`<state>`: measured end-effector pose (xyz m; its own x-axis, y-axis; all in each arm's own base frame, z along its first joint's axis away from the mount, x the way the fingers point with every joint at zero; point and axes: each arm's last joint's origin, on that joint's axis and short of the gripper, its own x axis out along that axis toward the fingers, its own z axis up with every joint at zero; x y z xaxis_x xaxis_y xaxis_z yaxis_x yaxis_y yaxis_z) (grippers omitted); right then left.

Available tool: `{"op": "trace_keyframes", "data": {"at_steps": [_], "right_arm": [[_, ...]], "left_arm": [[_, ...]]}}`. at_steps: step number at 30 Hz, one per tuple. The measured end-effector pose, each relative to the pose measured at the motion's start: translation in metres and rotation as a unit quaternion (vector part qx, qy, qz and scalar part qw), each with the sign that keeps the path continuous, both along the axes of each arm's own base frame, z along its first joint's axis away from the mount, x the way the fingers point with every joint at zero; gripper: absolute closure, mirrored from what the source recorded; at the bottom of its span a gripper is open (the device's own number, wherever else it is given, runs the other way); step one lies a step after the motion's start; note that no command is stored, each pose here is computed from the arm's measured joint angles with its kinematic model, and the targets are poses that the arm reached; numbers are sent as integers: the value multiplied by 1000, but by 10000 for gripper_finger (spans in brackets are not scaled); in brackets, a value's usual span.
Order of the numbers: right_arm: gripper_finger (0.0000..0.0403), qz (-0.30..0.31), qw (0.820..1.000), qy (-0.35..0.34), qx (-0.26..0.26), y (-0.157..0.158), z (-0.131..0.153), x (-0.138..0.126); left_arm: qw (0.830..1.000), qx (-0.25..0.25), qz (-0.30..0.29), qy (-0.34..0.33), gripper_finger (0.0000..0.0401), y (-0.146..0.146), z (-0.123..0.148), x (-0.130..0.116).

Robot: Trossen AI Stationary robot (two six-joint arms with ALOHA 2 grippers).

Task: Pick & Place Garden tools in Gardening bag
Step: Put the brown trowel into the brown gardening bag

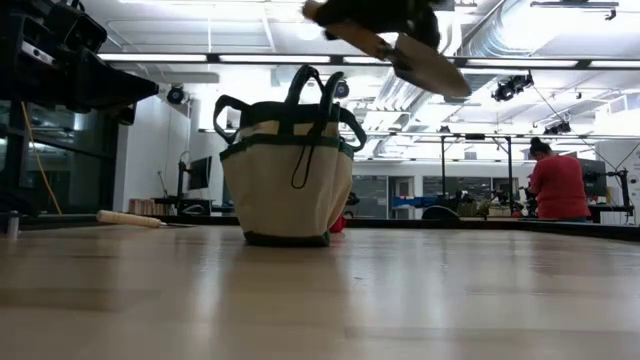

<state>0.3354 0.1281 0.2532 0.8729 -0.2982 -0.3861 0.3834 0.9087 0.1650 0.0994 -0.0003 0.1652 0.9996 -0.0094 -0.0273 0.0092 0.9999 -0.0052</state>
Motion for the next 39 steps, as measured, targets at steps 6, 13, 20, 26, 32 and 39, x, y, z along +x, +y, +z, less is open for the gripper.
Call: {"op": "trace_keyframes", "data": {"at_steps": [6, 13, 20, 26, 32, 39], "right_arm": [[340, -44, 994, -97, -13, -20, -8, -27], [340, -26, 978, -206, -23, -51, -13, -33], [340, 15, 953, -299, -36, -84, -8, -36], [340, 67, 939, -336, -28, -105, -11, -39], [340, 81, 936, -341, -39, -125, -15, -42], [340, 73, 936, -342, -43, -159, -15, -43]], "left_arm": [[1000, 0, 0, 0, 400, 0, 0, 0], [1000, 0, 0, 0, 400, 0, 0, 0], [1000, 0, 0, 0, 400, 0, 0, 0], [1000, 0, 0, 0, 400, 0, 0, 0], [1000, 0, 0, 0, 400, 0, 0, 0], [1000, 0, 0, 0, 400, 0, 0, 0]]}}
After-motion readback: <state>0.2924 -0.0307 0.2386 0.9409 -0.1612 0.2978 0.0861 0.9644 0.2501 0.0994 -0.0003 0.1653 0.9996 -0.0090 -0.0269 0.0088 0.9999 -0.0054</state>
